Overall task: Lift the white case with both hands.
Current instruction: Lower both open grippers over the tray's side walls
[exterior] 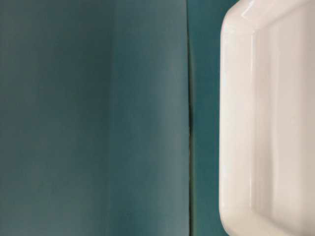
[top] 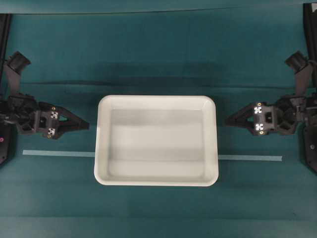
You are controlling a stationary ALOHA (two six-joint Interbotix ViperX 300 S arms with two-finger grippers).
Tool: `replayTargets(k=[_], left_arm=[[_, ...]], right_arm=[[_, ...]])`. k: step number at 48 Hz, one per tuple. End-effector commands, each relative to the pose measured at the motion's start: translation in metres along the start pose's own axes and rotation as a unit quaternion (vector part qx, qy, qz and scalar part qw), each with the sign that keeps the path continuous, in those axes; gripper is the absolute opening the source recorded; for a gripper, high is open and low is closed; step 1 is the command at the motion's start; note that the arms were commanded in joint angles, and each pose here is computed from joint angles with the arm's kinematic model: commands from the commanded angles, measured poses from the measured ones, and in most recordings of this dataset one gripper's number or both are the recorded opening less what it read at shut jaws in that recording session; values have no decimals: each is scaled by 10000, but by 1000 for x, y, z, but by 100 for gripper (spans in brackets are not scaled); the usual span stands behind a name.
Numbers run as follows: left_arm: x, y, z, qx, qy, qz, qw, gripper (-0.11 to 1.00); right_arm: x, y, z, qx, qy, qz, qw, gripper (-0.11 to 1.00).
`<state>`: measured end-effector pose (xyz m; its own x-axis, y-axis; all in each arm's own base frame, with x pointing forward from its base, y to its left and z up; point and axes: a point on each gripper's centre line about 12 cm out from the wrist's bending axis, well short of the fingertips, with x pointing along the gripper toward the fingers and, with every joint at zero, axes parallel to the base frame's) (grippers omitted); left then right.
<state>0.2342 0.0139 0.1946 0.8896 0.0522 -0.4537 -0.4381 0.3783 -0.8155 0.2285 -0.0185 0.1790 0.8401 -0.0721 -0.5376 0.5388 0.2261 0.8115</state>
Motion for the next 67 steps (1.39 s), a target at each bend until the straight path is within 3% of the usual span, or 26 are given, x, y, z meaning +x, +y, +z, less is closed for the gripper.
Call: replayTargets(k=[1, 9, 17, 30, 43, 51, 67], left_arm=[[9, 7, -5, 37, 73, 85, 9999, 90], [17, 23, -12, 35, 87, 96, 9999, 92], [27, 39, -21, 45, 222, 313, 9993, 92], [50, 49, -41, 172, 583, 539, 9967, 92], [67, 53, -37, 108, 462, 492, 9977, 92], [68, 52, -37, 108, 462, 492, 9977, 92], [67, 59, -33, 50, 399, 595, 9974, 92]], right_arm=[[10, -8, -5, 113, 65, -186, 9997, 94], [23, -22, -15, 304, 36, -262, 9992, 94], [35, -34, -22, 431, 0, -396, 9983, 94], [49, -47, -24, 426, -68, -622, 9971, 94], [59, -47, -25, 415, -77, -713, 9966, 94], [68, -42, -23, 458, -150, -635, 9968, 94], [80, -46, -27, 537, -136, -763, 9955, 94]])
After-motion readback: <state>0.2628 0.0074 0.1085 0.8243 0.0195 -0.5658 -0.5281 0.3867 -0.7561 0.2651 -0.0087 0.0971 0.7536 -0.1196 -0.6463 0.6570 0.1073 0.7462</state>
